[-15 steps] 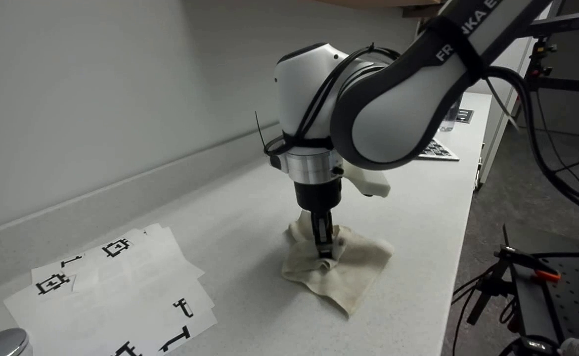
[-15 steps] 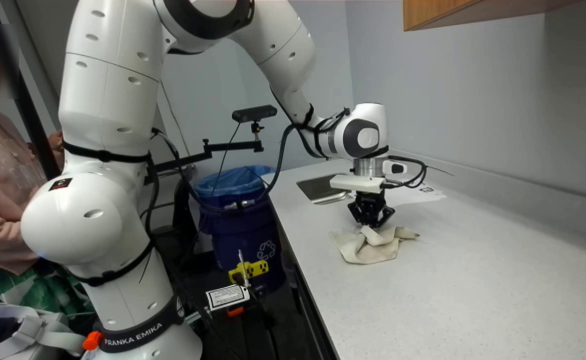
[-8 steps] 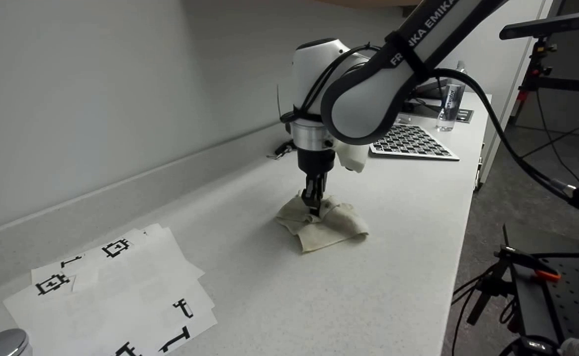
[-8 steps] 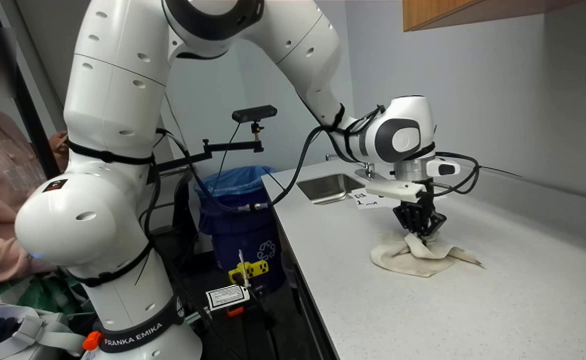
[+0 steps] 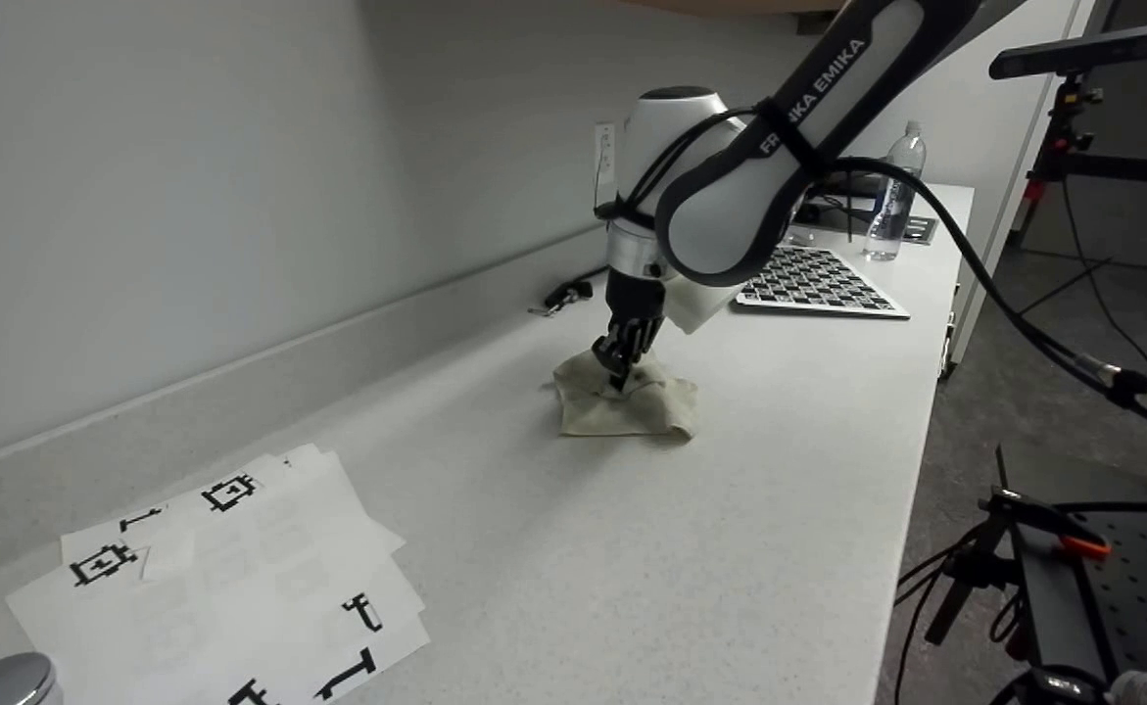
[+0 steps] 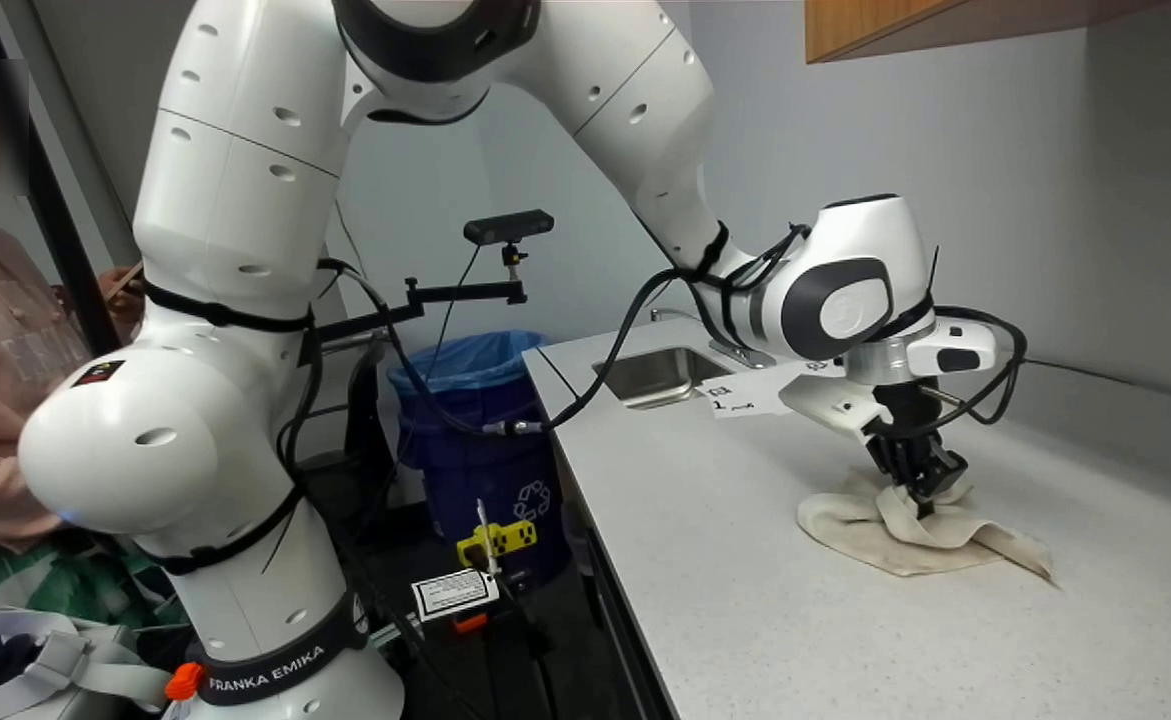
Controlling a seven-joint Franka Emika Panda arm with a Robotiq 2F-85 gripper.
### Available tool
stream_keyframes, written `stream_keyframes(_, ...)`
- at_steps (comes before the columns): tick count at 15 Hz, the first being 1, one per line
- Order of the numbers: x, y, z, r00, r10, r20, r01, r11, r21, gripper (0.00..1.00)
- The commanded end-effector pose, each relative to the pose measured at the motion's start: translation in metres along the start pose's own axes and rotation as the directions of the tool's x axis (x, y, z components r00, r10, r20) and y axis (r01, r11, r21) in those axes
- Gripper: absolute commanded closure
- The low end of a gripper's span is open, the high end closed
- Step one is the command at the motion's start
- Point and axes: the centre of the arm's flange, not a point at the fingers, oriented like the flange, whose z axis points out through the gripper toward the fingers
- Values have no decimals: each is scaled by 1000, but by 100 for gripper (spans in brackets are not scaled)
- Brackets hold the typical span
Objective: Use the towel to wipe the counter
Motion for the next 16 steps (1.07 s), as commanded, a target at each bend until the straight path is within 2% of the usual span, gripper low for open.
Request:
stream_keyframes(1,-6,-35,19,1000,-1,31,0,1000,27,98)
stream_keyframes(4,-22,-77,20,991,-102,88,95,993,74,98)
stream_keyframes(8,-57,-134,10,959,-240,147,215,962,169,98)
stream_keyframes(12,-96,-168,-3,906,-378,189,329,911,248,98)
stream_keyframes(16,-123,-176,-10,838,-486,248,407,859,311,98)
